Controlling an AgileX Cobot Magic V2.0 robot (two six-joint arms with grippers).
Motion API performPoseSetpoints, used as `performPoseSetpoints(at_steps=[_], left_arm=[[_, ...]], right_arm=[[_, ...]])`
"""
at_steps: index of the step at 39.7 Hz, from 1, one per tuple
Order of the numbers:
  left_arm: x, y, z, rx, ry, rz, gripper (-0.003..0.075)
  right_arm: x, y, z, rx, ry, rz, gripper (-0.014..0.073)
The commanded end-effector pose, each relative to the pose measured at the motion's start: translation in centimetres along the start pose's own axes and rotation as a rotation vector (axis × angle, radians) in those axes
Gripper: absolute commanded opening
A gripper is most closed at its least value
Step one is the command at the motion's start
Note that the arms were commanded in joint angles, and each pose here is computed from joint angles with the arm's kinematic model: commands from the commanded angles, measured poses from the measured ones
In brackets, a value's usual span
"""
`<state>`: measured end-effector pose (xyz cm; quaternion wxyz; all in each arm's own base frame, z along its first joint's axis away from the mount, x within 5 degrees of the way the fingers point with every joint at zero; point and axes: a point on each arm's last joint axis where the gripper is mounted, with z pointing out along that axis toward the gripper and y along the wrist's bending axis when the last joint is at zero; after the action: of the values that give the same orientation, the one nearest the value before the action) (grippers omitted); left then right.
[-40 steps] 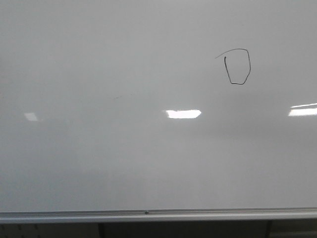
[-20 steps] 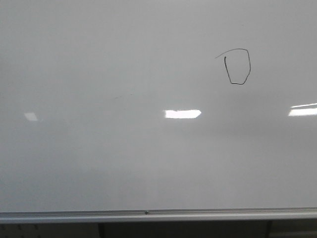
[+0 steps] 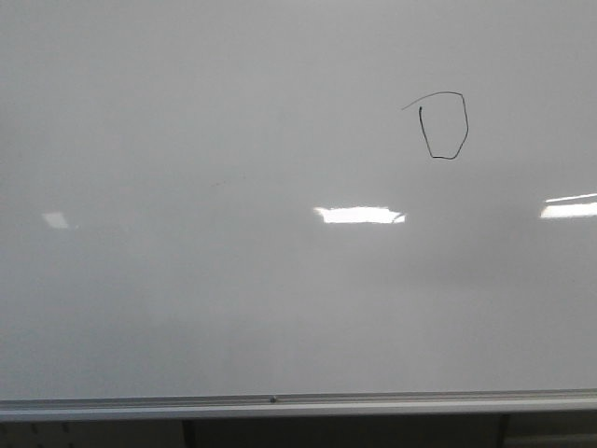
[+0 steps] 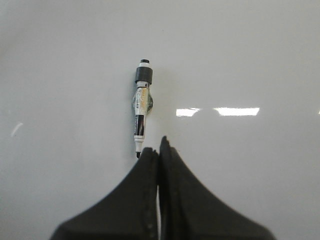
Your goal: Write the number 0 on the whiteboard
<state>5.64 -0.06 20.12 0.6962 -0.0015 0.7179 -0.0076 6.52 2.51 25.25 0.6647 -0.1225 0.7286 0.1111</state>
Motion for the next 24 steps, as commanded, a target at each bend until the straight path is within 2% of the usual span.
performPoseSetpoints(at_steps=[1,8,18,24], left_arm=[[-0.1,0.0,-0.1,0.002,-0.085,-0.017,-0.0020],[-0.1,0.0,-0.1,0.002,-0.085,-0.017,-0.0020],[-0.1,0.0,-0.1,0.002,-0.085,-0.017,-0.0020],[-0.1,0.0,-0.1,0.002,-0.084,-0.017,-0.0020]], right_arm=[[0.1,-0.9,-0.4,0.122,-0.072,0.015,-0.0069],[2.4,-1.6,-0.9,0.236,-0.080,0.085,-0.0069],[5.9,-1.5,-1.0,0.245,-0.075,0.100,-0.0069],[6.3,-1.6,-1.0,0.249,-0.029,0.061,-0.0069]])
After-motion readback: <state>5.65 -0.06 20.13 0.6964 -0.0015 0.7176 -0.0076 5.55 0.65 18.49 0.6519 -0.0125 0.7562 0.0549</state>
